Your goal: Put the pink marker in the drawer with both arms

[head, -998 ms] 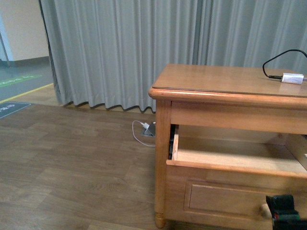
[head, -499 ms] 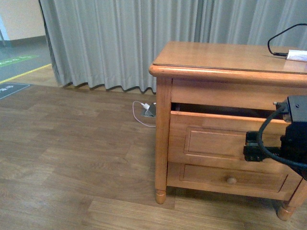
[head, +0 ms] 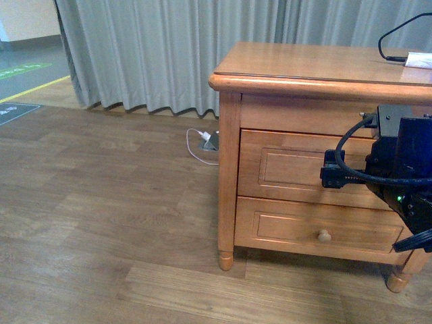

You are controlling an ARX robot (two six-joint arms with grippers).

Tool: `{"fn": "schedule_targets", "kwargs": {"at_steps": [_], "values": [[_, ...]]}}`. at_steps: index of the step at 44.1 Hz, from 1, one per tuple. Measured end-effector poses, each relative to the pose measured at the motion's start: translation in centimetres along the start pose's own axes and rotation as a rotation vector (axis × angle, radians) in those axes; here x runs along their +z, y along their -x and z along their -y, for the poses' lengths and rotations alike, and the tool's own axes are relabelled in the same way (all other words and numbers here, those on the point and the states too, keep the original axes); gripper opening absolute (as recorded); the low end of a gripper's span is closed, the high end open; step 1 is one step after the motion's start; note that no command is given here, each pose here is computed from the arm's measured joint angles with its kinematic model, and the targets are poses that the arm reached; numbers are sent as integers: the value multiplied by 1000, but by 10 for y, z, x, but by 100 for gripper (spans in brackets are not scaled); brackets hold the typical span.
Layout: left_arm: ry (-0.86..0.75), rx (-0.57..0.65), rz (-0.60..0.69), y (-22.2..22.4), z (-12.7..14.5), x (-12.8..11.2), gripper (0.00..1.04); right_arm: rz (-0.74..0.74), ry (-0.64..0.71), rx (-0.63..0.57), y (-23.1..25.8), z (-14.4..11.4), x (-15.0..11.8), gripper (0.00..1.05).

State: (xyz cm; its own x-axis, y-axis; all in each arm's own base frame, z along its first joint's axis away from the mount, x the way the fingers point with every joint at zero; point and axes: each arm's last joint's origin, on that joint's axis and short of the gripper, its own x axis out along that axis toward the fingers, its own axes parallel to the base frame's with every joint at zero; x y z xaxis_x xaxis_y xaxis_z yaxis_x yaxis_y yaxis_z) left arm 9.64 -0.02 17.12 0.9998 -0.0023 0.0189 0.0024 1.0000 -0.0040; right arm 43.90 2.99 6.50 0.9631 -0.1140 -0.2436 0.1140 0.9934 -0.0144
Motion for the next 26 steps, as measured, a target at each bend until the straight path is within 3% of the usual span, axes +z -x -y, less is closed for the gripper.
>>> {"fn": "schedule_targets", "kwargs": {"at_steps": [17,26], "values": [[0,0,0,0,0,0,99,-30,2,21,10,5,2,96],[0,0,0,0,0,0,99,-81,-2,38,50,16,26,96]]}}
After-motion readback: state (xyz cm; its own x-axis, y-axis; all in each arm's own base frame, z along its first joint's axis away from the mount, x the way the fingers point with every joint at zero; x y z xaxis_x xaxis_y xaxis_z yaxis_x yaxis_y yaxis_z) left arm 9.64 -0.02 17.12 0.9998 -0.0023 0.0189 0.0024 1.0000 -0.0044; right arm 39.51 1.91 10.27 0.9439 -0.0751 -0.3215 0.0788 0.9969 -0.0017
